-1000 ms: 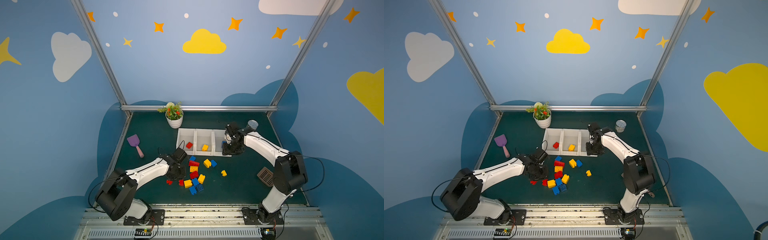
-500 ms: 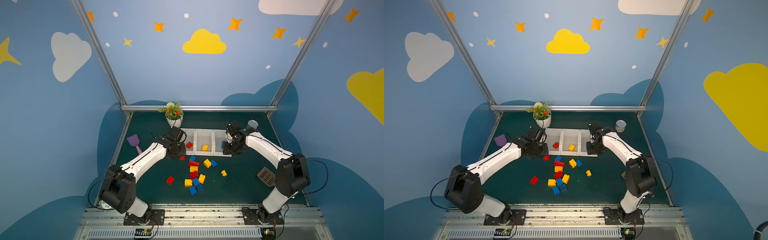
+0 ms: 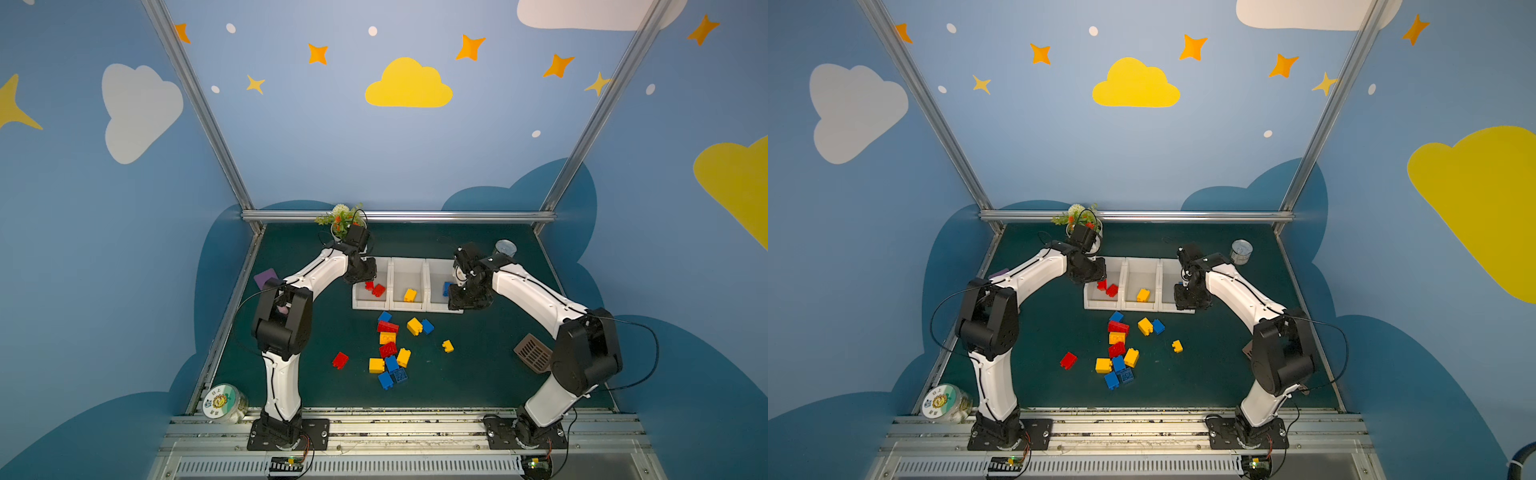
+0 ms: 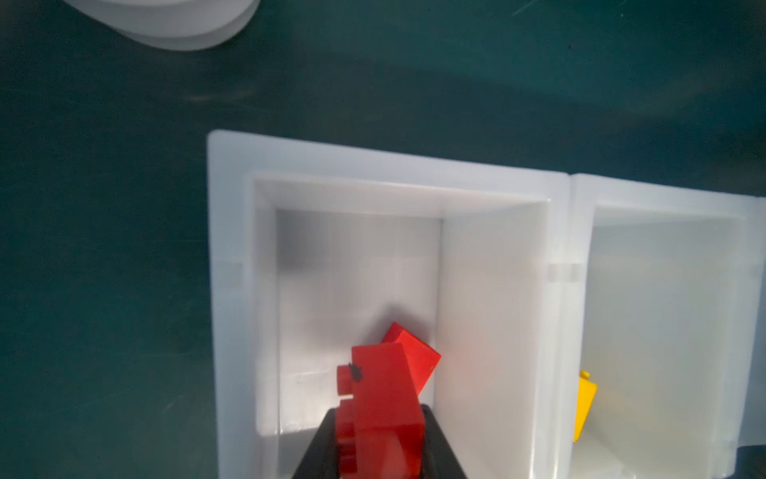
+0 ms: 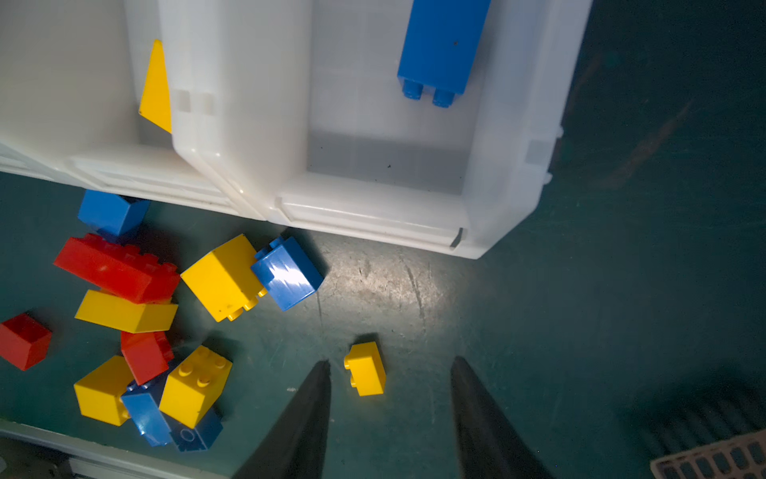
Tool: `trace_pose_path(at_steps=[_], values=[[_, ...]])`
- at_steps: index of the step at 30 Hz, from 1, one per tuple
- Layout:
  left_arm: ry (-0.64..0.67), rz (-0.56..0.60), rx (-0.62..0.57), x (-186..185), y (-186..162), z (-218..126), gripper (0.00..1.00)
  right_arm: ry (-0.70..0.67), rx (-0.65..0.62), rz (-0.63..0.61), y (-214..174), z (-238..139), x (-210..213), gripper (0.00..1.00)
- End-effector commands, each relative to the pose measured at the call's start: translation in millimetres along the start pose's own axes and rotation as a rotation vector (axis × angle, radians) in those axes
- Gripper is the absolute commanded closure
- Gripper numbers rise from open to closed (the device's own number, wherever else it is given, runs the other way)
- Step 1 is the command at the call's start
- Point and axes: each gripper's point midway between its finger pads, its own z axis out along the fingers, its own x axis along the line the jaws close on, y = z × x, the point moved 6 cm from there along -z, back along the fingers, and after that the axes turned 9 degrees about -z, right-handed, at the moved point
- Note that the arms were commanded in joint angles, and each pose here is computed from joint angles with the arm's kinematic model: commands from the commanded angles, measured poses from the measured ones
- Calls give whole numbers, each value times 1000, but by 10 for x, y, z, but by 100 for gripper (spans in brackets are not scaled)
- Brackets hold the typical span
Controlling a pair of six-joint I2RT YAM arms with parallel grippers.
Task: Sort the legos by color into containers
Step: 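Release the red brick in the plant-side compartment while the right gripper lowers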
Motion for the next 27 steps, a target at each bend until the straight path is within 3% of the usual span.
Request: trace_pose_path(at_steps=[1, 10, 27], values=[[-32, 30, 18, -52, 22, -31, 67, -9, -31, 10, 11, -159, 10, 52], [-50, 25, 6, -37, -16, -103, 53, -13, -33, 6, 10, -190, 34, 49], [-90, -16, -54, 76, -178, -435, 51, 20, 1, -60, 35, -44, 304, 49]])
